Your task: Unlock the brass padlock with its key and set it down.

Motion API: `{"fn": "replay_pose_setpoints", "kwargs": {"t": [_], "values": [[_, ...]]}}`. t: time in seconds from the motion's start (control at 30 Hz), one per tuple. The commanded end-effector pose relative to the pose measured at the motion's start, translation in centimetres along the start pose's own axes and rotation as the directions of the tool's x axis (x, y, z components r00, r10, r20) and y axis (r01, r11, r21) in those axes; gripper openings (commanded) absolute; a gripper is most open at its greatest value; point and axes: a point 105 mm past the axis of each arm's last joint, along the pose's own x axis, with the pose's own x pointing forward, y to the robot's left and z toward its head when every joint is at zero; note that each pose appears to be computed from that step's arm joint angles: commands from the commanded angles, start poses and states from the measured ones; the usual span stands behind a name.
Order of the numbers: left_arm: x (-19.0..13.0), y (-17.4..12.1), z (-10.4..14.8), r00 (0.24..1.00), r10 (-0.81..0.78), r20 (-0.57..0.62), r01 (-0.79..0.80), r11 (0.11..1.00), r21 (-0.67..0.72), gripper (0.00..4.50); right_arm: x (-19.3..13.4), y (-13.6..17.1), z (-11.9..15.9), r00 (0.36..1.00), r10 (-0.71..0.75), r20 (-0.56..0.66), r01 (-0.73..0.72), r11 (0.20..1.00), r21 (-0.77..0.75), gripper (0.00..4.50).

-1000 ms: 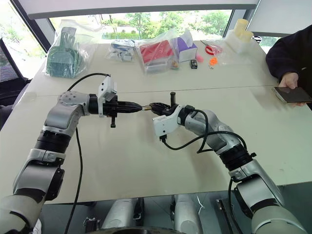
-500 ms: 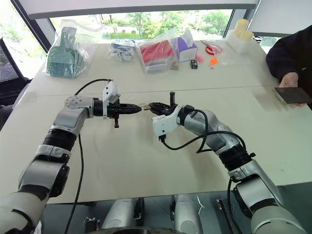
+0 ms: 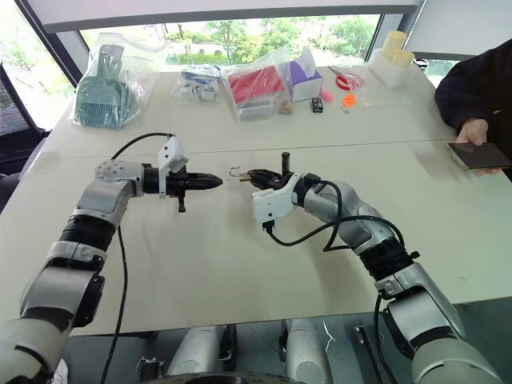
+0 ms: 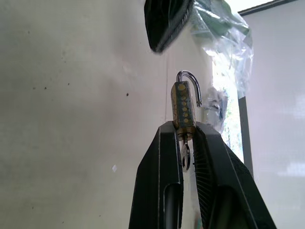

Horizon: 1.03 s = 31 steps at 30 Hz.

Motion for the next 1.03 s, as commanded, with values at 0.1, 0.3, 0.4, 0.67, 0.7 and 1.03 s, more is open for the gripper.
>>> {"fn": "replay_pose_setpoints", "kwargs": {"t": [0.1,0.3,0.4,0.67,0.7,1.03], "values": [[-1.5,-0.1,1.0,0.999,0.035,0.023,-0.035,0.999,0.032,0.08,0.6,0.2,-1.6,0.999,-0.029,-0.039,0.028,0.999,-0.016,0.00],[-1.8,-0.7,1.6,0.997,0.059,0.046,-0.060,0.998,0.028,0.00,1.2,0.9,-1.0,1.000,0.001,-0.005,-0.001,1.000,-0.025,1.79],[-1.9,-1.3,1.6,0.998,0.054,0.036,-0.056,0.998,0.039,0.00,0.5,1.1,-0.5,0.999,0.026,0.021,-0.026,0.999,-0.026,3.33],[-1.9,-1.7,2.9,0.998,0.040,0.046,-0.043,0.997,0.060,0.00,-3.9,0.6,-1.7,0.991,0.131,-0.041,-0.119,0.969,0.218,4.45],[-2.0,-1.7,3.1,0.998,0.040,0.050,-0.043,0.997,0.063,0.00,-4.7,0.5,-1.9,0.988,0.147,-0.044,-0.125,0.938,0.324,4.45],[-3.0,-2.4,3.2,0.994,0.082,0.072,-0.084,0.996,0.024,0.00,-10.0,-0.2,-0.7,0.965,0.259,0.030,-0.132,0.387,0.913,4.45]]}}
